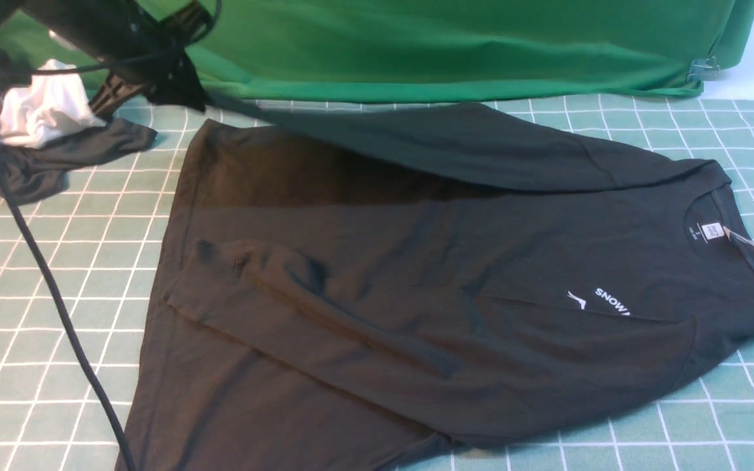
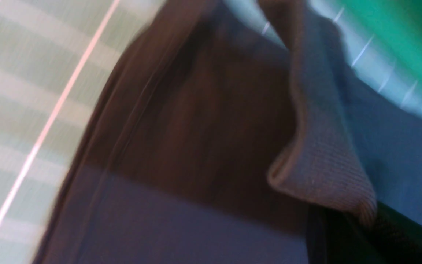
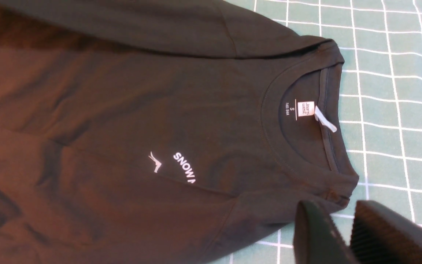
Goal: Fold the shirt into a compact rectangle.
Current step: 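Fold the left side of the dark shirt inward over its body with the left gripper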
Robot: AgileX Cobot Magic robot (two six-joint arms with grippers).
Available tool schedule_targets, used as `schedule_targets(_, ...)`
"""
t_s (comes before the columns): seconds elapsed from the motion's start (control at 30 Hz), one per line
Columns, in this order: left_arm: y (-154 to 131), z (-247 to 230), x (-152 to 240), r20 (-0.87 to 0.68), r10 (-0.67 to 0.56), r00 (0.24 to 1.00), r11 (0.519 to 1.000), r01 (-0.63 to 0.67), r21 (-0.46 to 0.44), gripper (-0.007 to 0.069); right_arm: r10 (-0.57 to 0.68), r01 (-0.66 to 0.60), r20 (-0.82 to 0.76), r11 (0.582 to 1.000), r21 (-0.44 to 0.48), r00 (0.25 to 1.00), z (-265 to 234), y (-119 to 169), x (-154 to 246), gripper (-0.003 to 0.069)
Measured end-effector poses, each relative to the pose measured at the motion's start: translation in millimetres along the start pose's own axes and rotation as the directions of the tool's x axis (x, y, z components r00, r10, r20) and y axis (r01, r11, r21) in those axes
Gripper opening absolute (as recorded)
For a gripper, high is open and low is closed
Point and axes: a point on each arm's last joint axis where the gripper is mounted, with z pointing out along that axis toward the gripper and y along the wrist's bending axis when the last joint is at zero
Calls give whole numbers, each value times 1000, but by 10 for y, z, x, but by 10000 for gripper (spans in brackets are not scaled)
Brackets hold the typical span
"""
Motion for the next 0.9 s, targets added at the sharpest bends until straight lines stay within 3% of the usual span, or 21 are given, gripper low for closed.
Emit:
schedule_targets(0.17, 94, 92, 229, -105, 55, 993, 997, -60, -39, 13, 3, -3, -12, 1000, -2, 1000, 0, 2, 11, 165)
schedule_targets(0.27, 179, 134, 605, -206, 80, 975, 988, -105, -114, 13, 3, -3, -13, 1000, -2, 1000, 0, 2, 12, 165)
schedule_targets(0.47, 611, 138, 1008, -280, 105, 954, 900, -211, -382, 13, 6, -6, -15, 1000, -2, 1000, 0, 2, 13, 165)
schedule_targets(0.53, 723, 200, 1067, -298, 94, 950, 882, -219, -418, 13, 7, -7, -15, 1000, -2, 1000, 0, 2, 13, 165)
schedule_targets(0.73, 795, 373, 1166, -296, 92, 951, 907, -202, -370, 26, 8, -8, -15, 1000, -2, 1000, 0, 2, 13, 165)
schedule_targets(0.9, 766, 392, 1181, -295, 102, 950, 924, -200, -327, 155, 8, -8, -15, 1000, -2, 1000, 0, 2, 13, 165)
